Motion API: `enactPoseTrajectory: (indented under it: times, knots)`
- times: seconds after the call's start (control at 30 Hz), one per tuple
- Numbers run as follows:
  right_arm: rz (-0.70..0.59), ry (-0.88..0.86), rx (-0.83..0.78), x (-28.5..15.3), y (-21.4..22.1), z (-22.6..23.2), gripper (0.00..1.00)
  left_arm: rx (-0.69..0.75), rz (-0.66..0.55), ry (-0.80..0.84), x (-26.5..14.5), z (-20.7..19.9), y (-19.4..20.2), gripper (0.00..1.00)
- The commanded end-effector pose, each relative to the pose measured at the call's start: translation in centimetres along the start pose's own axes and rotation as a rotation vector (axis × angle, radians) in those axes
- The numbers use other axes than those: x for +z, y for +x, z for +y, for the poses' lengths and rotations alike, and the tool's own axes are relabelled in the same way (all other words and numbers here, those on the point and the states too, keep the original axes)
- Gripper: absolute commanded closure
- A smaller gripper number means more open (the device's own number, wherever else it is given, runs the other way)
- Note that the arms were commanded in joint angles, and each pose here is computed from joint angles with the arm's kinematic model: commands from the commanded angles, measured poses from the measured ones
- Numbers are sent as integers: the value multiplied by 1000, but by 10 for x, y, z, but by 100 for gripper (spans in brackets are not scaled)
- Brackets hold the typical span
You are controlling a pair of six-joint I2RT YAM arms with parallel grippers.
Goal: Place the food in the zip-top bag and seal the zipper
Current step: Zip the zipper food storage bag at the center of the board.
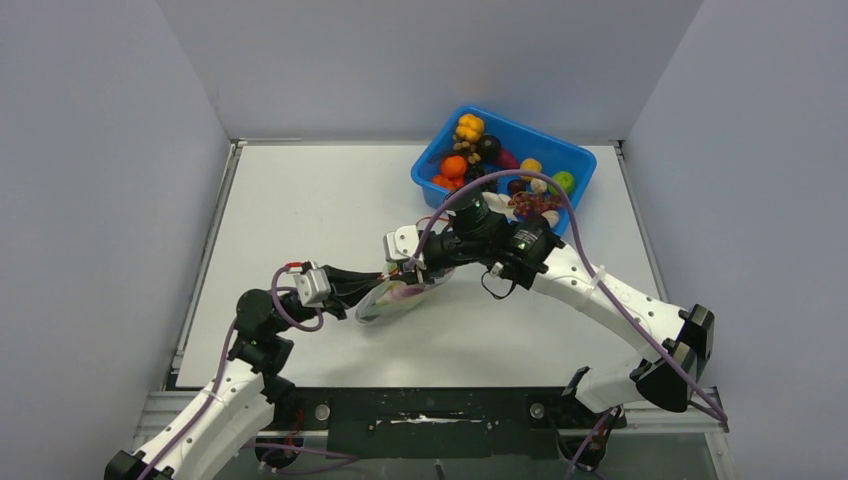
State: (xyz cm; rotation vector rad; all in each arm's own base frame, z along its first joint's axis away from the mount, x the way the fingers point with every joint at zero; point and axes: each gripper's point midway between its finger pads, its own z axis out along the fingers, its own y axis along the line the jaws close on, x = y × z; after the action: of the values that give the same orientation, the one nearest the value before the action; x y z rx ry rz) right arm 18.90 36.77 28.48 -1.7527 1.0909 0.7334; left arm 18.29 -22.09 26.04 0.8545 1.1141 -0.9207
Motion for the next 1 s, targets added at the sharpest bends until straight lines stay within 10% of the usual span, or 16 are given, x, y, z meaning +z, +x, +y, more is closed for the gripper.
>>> enactPoseTrajectory:
  times: [0.0, 0.37, 0.67, 0.97]
  knots:
    - [-73, 4, -59, 1, -27, -7, 65, 49, -61, 10, 3, -1, -22, 100]
    - [-77, -31, -45, 6, -28, 0, 61, 45, -58, 12, 3, -1, -22, 100]
    - [-59, -48, -39, 5, -25, 2, 92, 48, -60, 20, 2, -3, -23, 100]
    - [59, 58, 76, -23, 17, -16, 95, 94, -106, -3, -4, -4, -33, 100]
